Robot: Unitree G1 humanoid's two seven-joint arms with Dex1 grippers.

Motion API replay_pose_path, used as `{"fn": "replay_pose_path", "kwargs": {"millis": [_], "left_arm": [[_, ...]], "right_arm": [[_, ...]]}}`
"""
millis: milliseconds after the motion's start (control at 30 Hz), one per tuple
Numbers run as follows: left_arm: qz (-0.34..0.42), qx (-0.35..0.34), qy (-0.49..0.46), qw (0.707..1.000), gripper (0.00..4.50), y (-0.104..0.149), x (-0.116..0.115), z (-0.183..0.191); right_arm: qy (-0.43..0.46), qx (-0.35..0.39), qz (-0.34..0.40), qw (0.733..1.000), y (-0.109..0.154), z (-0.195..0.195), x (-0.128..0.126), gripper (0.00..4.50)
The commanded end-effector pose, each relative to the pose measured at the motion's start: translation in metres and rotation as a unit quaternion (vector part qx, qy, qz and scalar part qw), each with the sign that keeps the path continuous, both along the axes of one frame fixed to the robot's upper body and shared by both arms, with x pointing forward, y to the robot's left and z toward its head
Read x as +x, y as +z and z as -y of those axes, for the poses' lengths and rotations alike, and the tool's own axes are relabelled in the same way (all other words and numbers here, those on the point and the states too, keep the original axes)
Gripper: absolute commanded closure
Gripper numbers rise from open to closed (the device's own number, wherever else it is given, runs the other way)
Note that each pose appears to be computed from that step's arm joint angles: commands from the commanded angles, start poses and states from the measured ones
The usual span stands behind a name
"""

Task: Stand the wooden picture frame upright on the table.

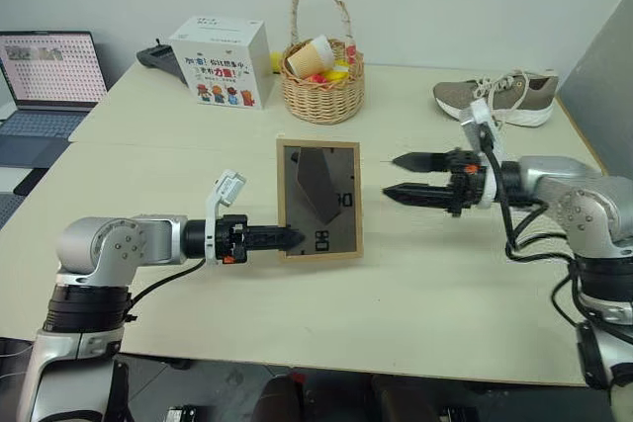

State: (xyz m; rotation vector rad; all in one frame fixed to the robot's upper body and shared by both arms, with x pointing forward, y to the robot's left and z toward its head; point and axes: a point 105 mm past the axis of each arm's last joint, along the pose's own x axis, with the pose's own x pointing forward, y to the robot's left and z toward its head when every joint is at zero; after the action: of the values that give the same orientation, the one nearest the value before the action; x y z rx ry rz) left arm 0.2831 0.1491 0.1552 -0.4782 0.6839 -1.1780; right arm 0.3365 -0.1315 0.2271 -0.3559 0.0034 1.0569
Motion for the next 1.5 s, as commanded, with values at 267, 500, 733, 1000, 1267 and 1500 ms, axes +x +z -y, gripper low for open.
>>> {"fn": "replay_pose_path", "kwargs": {"millis": [267,500,733,1000,1267,1500], "left_arm": [[-0.056,-0.100,-0.051,0.992,3.21,0.034,-0.015,0.017],[-0.069,-0.110,-0.067,0.989,3.21,0.028,-0.025,0.027],[-0.079,-0.113,-0.061,0.989,3.21,0.024,-0.029,0.028],[-0.088,-0.111,-0.067,0.988,3.21,0.020,-0.034,0.031],[-0.052,-0.083,-0.005,0.995,1.54,0.015,-0.021,0.020],[0.064,-0.042,0.143,0.987,0.06,0.036,0.006,-0.028]], "right_arm": [[0.078,-0.233,0.633,0.734,-0.002,-0.022,0.003,0.04],[0.121,-0.127,0.715,0.677,0.014,-0.062,-0.017,0.04],[0.165,-0.112,0.717,0.668,0.009,-0.068,-0.027,0.96],[0.181,-0.125,0.711,0.668,0.005,-0.066,-0.027,2.65],[0.176,-0.136,0.684,0.695,0.003,-0.056,-0.020,3.14],[0.090,-0.090,0.483,0.866,-0.006,-0.052,0.013,3.14]]}}
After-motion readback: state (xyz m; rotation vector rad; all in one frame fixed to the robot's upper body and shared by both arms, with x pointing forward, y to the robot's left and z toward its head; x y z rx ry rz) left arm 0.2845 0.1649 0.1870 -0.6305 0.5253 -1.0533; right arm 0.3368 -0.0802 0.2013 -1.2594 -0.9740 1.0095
